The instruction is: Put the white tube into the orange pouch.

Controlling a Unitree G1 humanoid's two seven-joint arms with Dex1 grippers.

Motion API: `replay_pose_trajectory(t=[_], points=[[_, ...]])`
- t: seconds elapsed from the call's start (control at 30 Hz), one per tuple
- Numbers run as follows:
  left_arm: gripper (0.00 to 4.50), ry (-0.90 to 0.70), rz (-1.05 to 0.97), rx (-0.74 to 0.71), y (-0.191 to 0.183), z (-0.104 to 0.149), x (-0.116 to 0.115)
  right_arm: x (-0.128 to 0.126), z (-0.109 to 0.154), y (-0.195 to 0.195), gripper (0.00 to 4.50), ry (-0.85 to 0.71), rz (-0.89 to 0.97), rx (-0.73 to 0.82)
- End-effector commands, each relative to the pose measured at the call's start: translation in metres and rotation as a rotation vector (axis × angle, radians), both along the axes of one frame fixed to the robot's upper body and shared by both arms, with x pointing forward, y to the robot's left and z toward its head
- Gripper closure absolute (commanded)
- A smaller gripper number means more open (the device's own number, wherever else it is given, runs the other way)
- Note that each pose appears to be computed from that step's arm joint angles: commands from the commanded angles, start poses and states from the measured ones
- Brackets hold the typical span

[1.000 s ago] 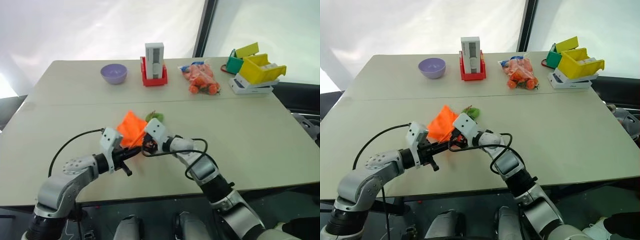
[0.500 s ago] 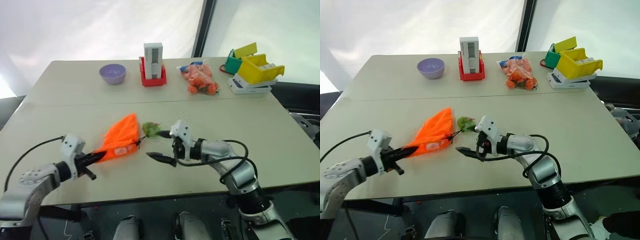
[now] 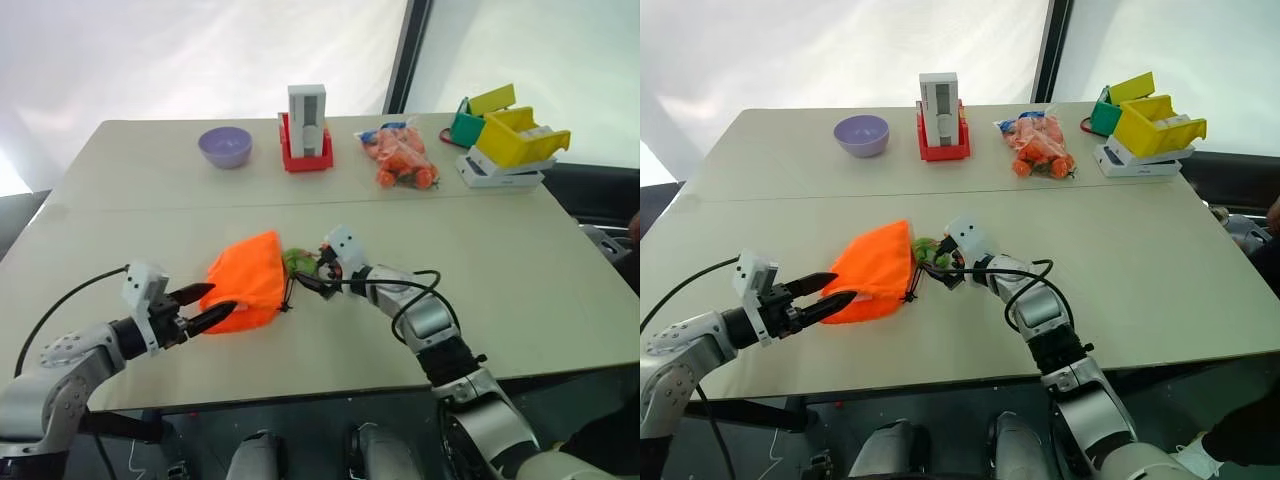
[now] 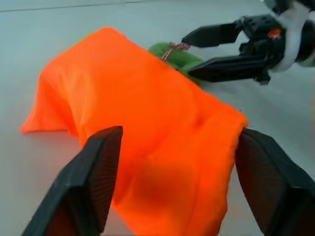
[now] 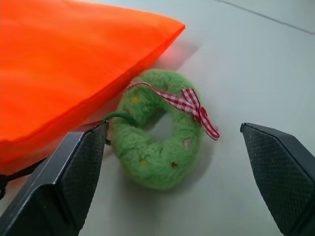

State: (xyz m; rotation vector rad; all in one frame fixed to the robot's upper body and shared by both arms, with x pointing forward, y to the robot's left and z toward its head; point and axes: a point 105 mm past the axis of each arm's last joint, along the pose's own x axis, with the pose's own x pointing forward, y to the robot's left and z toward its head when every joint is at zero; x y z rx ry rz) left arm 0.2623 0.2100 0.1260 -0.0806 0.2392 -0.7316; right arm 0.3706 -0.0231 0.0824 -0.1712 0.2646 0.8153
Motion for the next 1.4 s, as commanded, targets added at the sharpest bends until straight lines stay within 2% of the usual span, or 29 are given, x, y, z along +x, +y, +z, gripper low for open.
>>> replay_pose_trajectory(t=[0.03, 0.27, 0.4, 0.53, 0.67, 0.8, 1.1, 1.27, 1.4], points=[[1.13, -0.066, 0.003, -0.025, 0.000, 0.021, -0.002, 0.003, 0.009, 0.003, 0.87, -0.037, 0.004, 0.020], [1.13, -0.102, 0.030, -0.065, 0.003, 0.033, 0.001, 0.002, 0.015, -0.020, 4.41, -0.052, -0.043, 0.054], [1.13, -0.132, 0.028, -0.096, 0.001, 0.044, 0.007, -0.005, 0.028, -0.041, 4.46, -0.081, -0.069, 0.095], [1.13, -0.161, -0.020, -0.081, -0.016, 0.050, 0.022, -0.020, 0.045, -0.078, 4.46, -0.108, -0.108, 0.145], [1.13, -0.175, -0.072, -0.081, -0.030, 0.052, 0.035, -0.027, 0.053, -0.090, 4.46, -0.116, -0.119, 0.150], [0.07, -0.166, -0.176, -0.053, -0.048, 0.047, 0.047, -0.027, 0.064, -0.095, 4.50, -0.140, -0.134, 0.165], [0.07, -0.128, -0.439, 0.004, -0.090, 0.032, 0.065, -0.028, 0.072, -0.084, 4.50, -0.169, -0.098, 0.180], [0.07, -0.082, -0.454, 0.014, -0.093, 0.025, 0.090, -0.028, 0.072, -0.084, 4.50, -0.194, -0.096, 0.144], [0.07, -0.140, -0.444, 0.054, -0.088, 0.031, 0.098, -0.027, 0.073, -0.097, 4.50, -0.198, -0.158, 0.153]])
